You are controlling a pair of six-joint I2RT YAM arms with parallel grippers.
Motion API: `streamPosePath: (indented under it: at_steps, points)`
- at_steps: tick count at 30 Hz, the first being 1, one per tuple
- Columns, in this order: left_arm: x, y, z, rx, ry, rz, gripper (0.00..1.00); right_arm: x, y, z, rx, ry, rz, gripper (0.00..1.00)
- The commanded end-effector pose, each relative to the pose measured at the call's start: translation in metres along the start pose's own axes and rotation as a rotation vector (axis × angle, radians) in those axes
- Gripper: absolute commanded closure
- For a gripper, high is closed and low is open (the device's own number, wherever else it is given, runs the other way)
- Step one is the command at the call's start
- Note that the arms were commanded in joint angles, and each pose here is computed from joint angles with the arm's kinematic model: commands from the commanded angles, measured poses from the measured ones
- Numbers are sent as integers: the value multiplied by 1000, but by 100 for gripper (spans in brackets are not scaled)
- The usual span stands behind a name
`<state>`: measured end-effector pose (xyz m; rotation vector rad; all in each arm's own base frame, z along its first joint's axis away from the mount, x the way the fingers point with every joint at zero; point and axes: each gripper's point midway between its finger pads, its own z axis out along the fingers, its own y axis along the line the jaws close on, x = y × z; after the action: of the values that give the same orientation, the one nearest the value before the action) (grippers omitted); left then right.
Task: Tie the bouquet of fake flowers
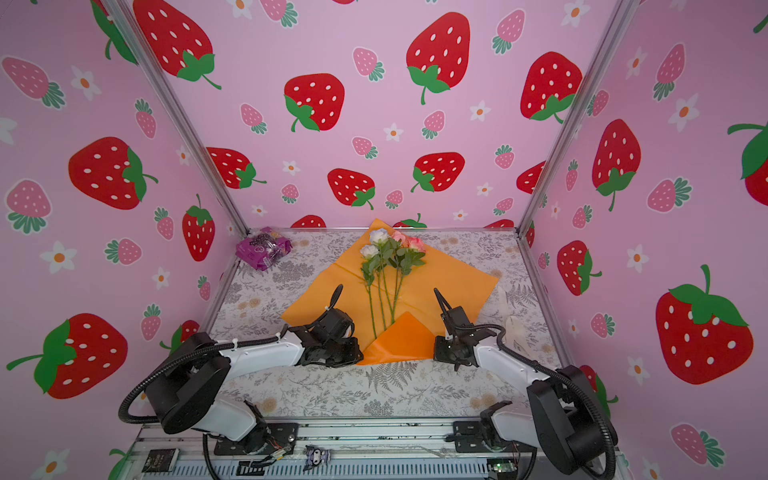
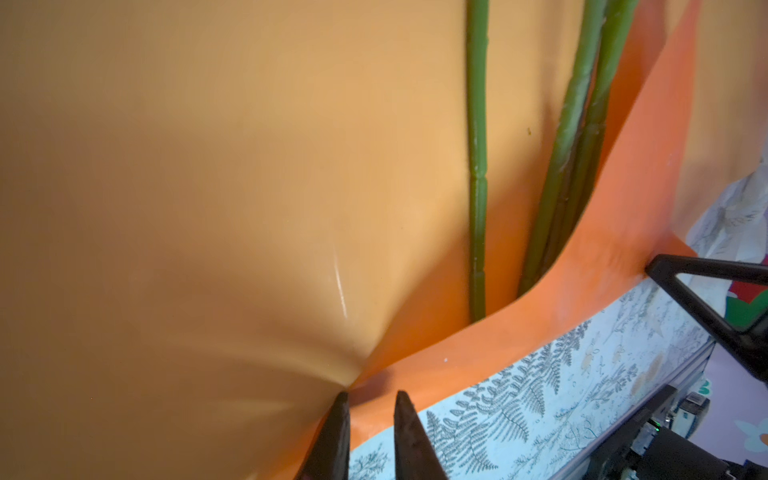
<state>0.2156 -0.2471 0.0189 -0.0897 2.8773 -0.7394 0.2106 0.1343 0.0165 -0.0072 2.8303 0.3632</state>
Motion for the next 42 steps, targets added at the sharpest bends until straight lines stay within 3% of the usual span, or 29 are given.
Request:
streamPosePath:
  at_steps: [1,10,20,27,31,34,38,42]
  points:
    - [14,42,1,-165,32,-48,79,8,-31,-4,157,13,67,94]
    - [14,44,1,-167,33,-48,80,3,-53,-9,263,-21,133,94]
    - [20,52,-4,-188,36,-59,82,1,-56,-12,275,-45,162,94]
    - [22,53,-3,-188,46,-58,83,-38,-12,-38,71,-181,106,92]
    - [23,53,-2,-180,44,-70,84,-58,52,-64,-262,-254,-3,85]
    - [23,53,-2,-180,43,-71,84,-57,105,-74,-515,-237,-56,82]
    - [22,52,-2,-178,41,-67,84,-39,164,-62,-558,-163,-217,82]
    - [21,52,-2,-176,39,-68,84,-12,204,-39,-586,-84,-294,84]
